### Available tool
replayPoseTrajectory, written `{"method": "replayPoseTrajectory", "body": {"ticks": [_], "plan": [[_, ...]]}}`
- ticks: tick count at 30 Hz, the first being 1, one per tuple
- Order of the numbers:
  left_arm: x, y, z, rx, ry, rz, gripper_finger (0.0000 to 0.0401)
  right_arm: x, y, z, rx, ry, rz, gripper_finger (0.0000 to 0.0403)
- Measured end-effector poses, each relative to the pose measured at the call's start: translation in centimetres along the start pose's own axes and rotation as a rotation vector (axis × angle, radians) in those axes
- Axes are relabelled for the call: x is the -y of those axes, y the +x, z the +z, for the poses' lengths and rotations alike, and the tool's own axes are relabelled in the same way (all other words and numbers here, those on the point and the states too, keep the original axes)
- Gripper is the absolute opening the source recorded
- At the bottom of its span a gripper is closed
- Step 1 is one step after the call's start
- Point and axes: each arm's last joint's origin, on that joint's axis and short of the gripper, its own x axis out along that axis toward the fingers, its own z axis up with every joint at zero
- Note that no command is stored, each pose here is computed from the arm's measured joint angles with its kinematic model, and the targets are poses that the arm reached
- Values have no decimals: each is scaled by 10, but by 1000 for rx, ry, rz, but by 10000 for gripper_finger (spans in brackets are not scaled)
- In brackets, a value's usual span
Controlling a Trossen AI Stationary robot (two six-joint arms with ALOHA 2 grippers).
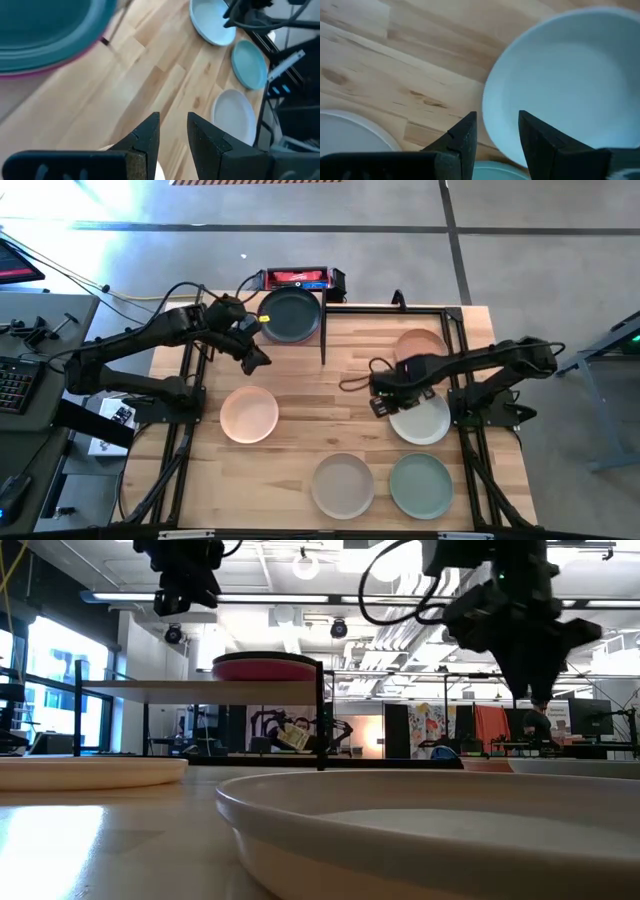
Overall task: Place and stack plates onto a shelf
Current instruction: Stack the gray plate on top of the black plate on the shelf
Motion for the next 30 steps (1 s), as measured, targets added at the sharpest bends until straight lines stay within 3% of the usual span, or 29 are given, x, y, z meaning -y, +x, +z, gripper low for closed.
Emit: {"method": "replayPoseTrajectory", "body": {"ticks": [14,30], "plan": [[14,4,-7,-33,74,-35,87,-3,41,-28,1,20,73,123],[14,4,-7,-34,97,-35,87,-13,78,-28,11,-22,-61,123]]}}
